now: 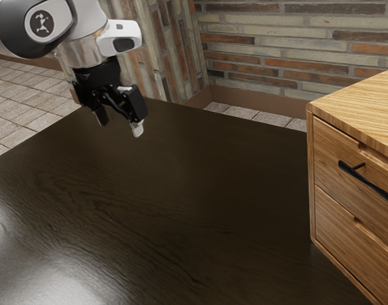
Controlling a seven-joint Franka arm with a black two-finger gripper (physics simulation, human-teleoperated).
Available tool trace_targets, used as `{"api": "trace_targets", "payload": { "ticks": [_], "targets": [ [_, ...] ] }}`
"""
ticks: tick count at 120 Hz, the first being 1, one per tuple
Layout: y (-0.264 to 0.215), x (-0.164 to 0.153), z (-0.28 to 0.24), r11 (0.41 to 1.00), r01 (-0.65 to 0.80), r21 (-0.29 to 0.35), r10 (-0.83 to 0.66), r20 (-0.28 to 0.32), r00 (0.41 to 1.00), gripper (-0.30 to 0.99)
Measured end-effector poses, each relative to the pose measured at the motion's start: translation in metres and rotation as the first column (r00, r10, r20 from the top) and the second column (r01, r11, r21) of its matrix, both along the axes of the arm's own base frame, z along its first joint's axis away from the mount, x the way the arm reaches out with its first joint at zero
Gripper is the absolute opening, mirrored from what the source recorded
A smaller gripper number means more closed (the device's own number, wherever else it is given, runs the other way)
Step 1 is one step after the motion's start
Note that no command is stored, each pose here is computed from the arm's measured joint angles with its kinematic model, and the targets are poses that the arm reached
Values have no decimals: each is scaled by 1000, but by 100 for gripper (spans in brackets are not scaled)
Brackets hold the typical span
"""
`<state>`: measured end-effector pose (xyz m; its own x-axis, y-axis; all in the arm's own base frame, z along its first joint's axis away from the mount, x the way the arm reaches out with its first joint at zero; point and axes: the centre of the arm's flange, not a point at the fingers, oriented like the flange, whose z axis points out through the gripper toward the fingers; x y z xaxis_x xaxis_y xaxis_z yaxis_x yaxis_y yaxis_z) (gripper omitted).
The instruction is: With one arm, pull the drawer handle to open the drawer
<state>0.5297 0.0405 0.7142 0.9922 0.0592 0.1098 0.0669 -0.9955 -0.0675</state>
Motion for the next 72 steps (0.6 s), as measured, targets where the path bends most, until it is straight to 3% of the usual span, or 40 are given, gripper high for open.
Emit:
{"api": "trace_targets", "payload": {
  "ticks": [32, 52, 72],
  "targets": [
    [15, -2, -1, 1000, -27, -3, 27, -10, 1000, 69],
    [-3, -31, 87, 1000, -6, 5, 5, 141, 990, 69],
    [-53, -29, 86, 996, -53, -67, 61, 123, 991, 69]
  ]
}}
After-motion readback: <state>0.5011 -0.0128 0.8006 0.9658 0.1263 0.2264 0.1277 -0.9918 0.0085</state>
